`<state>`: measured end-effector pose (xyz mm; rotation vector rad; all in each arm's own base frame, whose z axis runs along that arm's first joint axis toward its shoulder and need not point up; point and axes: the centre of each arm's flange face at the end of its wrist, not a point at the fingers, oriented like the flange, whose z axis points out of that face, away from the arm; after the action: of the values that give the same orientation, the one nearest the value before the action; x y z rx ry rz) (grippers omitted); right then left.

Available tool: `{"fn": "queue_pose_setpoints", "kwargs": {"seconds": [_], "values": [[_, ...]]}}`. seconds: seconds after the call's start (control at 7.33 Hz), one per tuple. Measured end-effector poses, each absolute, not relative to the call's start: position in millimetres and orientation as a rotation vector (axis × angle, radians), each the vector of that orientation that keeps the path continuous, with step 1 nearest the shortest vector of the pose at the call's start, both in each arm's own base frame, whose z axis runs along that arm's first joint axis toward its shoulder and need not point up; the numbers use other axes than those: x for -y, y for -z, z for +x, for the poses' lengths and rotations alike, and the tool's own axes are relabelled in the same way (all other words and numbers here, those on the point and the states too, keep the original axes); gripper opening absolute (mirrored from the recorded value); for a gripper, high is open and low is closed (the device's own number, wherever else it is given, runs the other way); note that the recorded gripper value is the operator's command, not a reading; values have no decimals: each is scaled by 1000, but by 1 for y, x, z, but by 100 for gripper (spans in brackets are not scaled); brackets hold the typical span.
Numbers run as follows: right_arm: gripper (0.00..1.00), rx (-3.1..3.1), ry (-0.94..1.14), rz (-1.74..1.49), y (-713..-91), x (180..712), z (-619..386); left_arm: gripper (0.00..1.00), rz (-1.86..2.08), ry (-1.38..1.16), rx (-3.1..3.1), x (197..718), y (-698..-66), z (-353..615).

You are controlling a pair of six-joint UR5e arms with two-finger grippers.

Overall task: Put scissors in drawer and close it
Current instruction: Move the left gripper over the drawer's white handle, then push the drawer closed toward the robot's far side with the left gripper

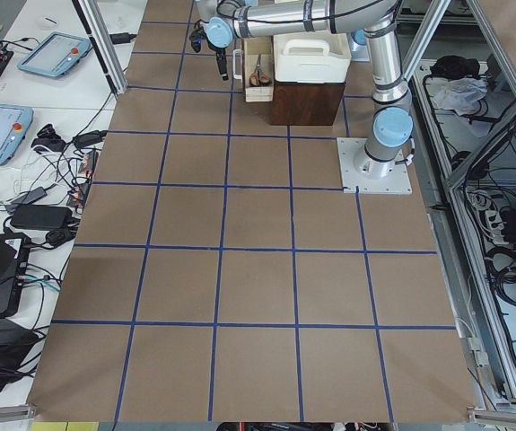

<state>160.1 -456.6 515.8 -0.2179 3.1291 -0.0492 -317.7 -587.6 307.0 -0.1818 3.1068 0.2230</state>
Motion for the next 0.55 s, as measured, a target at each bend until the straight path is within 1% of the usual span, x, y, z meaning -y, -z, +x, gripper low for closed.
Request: {"fn": "queue_pose_setpoints", "kwargs": {"seconds": [0.55], "values": [[100, -3128, 47, -237, -515, 457, 160, 100, -180, -303, -3080, 574, -301, -317]]}}
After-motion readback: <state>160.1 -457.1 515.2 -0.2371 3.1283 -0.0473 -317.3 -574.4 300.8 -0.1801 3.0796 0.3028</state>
